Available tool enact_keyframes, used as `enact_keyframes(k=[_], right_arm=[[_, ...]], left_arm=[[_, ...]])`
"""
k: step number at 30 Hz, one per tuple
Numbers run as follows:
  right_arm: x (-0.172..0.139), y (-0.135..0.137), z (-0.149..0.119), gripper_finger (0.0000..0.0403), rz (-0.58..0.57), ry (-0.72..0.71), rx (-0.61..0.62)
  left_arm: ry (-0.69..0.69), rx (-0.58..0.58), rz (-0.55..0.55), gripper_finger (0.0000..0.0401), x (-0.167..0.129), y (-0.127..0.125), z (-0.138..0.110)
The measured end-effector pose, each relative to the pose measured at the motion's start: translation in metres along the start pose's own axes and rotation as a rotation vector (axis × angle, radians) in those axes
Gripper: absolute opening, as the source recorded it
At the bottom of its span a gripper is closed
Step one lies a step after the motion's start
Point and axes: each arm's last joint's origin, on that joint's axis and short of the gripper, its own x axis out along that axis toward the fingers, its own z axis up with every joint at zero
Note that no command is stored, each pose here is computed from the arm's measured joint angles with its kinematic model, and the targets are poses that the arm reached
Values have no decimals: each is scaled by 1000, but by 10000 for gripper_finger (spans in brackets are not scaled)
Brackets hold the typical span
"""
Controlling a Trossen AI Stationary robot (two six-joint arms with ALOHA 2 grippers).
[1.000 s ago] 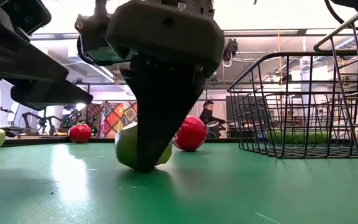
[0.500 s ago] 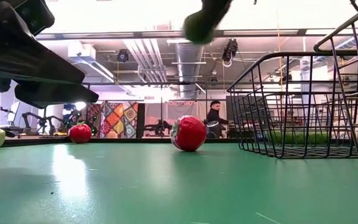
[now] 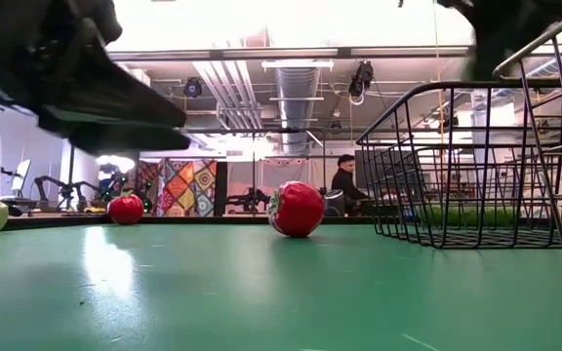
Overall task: Sort produce into baskets
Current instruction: Put the right lime into the bottom black wire basket
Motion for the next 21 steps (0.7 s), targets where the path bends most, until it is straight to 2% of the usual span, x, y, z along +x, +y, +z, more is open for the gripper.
enact_keyframes(k=[5, 8, 14, 19, 21], right_arm=[[33, -22, -9, 172, 97, 70, 276], [57, -25, -11, 172, 183, 121, 356], [101, -28, -3, 173, 230, 175, 397], [120, -31, 6, 174, 187, 174, 385], [124, -30, 8, 179, 185, 173, 367]], left_arm=[[-21, 11, 19, 283, 8, -1, 9], [-35, -30, 13, 283, 10, -5, 16], [-53, -77, -24, 283, 11, -16, 26], [-11, -180, -184, 283, 6, -21, 36], [3, -219, -203, 283, 1, -18, 42]])
